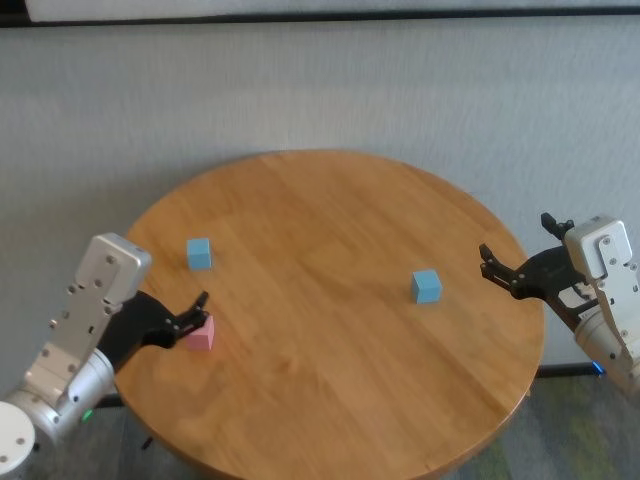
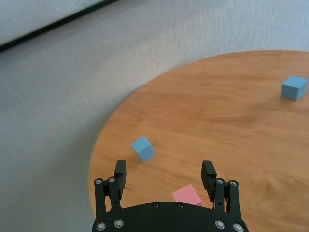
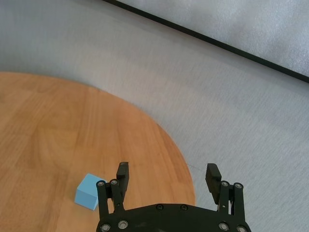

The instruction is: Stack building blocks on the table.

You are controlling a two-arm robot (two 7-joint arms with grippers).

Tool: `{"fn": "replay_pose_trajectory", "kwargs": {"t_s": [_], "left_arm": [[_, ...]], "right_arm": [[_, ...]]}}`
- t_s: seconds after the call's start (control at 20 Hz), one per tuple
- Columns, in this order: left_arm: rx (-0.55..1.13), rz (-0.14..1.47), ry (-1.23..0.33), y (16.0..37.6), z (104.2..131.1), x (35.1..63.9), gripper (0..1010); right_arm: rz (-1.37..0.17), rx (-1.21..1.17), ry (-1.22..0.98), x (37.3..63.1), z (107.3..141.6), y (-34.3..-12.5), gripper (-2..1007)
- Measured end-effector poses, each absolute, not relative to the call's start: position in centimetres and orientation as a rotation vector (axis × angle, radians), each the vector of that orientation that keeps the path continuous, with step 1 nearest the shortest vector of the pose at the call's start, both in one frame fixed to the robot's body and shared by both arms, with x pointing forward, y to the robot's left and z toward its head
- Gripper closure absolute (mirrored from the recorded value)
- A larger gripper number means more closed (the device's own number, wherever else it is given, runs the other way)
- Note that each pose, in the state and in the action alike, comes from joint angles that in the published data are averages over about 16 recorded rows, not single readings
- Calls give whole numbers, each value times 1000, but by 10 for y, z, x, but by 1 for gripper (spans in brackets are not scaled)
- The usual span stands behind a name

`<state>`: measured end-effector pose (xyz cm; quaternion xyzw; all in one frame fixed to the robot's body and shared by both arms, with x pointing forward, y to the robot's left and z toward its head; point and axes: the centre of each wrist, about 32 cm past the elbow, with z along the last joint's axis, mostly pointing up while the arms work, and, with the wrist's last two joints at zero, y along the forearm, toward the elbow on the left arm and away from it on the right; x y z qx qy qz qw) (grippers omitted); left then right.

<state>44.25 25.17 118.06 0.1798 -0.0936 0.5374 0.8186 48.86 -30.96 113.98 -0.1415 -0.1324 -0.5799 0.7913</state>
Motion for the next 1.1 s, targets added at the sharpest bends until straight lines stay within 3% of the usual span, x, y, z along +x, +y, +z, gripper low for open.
{"fn": "replay_pose_trajectory", "kwargs": {"t_s": [1.1], "left_arm": [[375, 1141, 20, 229, 1159, 466, 10]], "right_arm": [[-1248, -305, -285, 489, 1140, -310, 0]]}}
